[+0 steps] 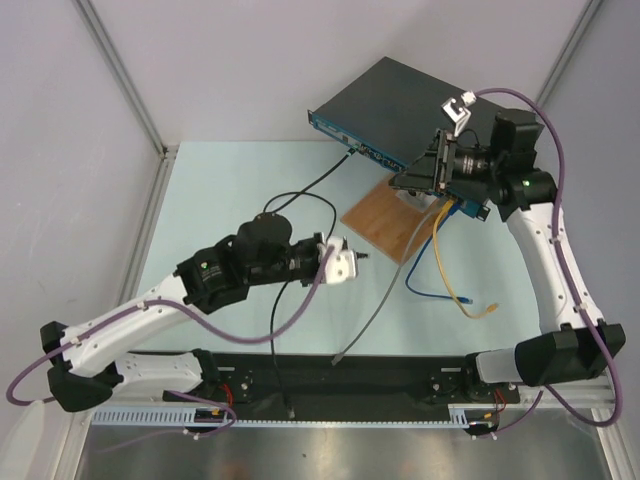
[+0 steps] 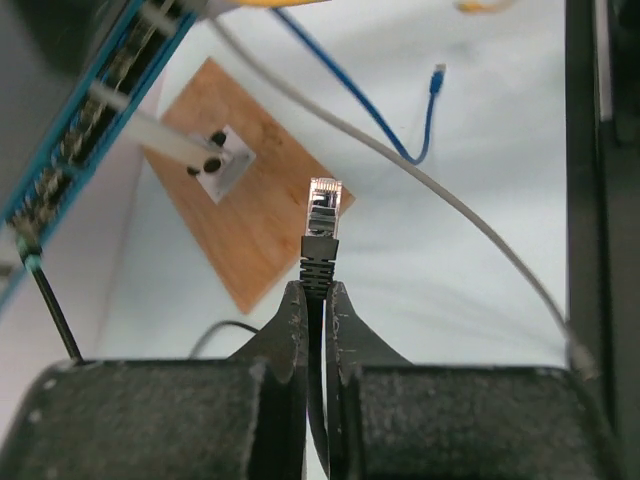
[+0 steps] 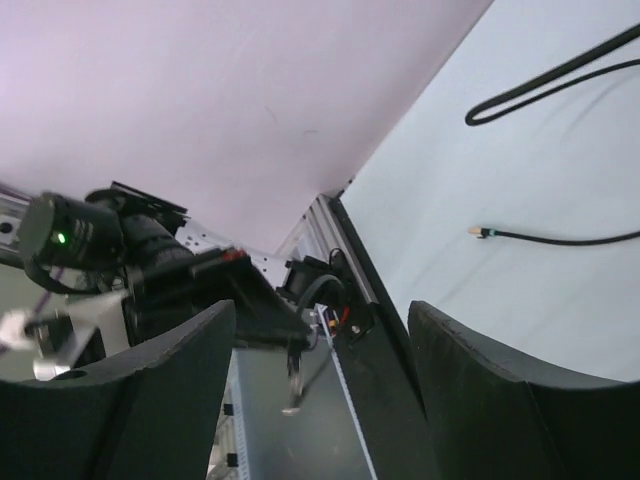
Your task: Insert the plug into the switch port
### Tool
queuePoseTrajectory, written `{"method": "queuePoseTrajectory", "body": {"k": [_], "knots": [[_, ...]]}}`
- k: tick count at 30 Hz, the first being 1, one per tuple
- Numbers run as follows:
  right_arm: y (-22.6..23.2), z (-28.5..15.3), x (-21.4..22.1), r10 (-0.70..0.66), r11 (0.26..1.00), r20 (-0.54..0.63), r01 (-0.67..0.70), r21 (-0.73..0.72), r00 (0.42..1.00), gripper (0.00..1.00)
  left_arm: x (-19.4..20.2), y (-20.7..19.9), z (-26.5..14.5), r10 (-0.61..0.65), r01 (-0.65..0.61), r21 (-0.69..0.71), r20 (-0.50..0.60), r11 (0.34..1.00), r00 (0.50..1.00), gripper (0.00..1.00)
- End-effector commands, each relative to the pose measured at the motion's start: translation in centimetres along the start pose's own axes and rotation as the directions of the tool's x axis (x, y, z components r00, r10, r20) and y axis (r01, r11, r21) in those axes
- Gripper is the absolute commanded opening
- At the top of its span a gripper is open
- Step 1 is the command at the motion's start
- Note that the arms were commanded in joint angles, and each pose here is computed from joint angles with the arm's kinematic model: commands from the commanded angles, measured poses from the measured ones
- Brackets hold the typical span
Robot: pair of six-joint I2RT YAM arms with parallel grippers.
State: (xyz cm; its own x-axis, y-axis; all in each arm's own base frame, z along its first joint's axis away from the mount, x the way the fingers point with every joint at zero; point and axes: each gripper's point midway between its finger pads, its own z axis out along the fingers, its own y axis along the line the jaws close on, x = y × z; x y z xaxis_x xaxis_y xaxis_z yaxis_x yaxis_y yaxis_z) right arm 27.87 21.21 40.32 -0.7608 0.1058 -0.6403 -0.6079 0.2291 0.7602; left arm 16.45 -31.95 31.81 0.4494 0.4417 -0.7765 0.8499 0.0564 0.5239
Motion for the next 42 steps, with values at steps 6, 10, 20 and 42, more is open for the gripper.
{"method": "queuePoseTrajectory", "body": {"k": [6, 10, 20, 42], "knots": [[0.7, -1.6, 4.8, -0.050, 0.997, -0.048, 0.053, 0.059, 0.998, 0.78, 0.5, 4.7, -0.9, -0.563, 0.561, -0.184, 0.051, 0.807, 0.825, 0.00], [0.1, -0.4, 6.0, -0.062, 0.995, -0.073, 0.068, 0.074, 0.995, 0.77, 0.7, 5.8, -0.7, -0.655, 0.655, -0.193, 0.077, 0.730, 0.752, 0.00], [-1.4, 2.3, 6.8, -0.017, 0.998, -0.115, 0.023, 0.055, 0.993, 0.70, -0.2, 5.5, 0.8, -0.694, 0.699, -0.129, 0.094, 0.703, 0.714, 0.00], [0.0, 4.4, 7.7, 0.094, 0.989, -0.197, -0.114, -0.096, 0.976, 0.00, -1.4, 6.6, 1.2, -0.673, 0.688, -0.117, 0.144, 0.716, 0.725, 0.01]]}}
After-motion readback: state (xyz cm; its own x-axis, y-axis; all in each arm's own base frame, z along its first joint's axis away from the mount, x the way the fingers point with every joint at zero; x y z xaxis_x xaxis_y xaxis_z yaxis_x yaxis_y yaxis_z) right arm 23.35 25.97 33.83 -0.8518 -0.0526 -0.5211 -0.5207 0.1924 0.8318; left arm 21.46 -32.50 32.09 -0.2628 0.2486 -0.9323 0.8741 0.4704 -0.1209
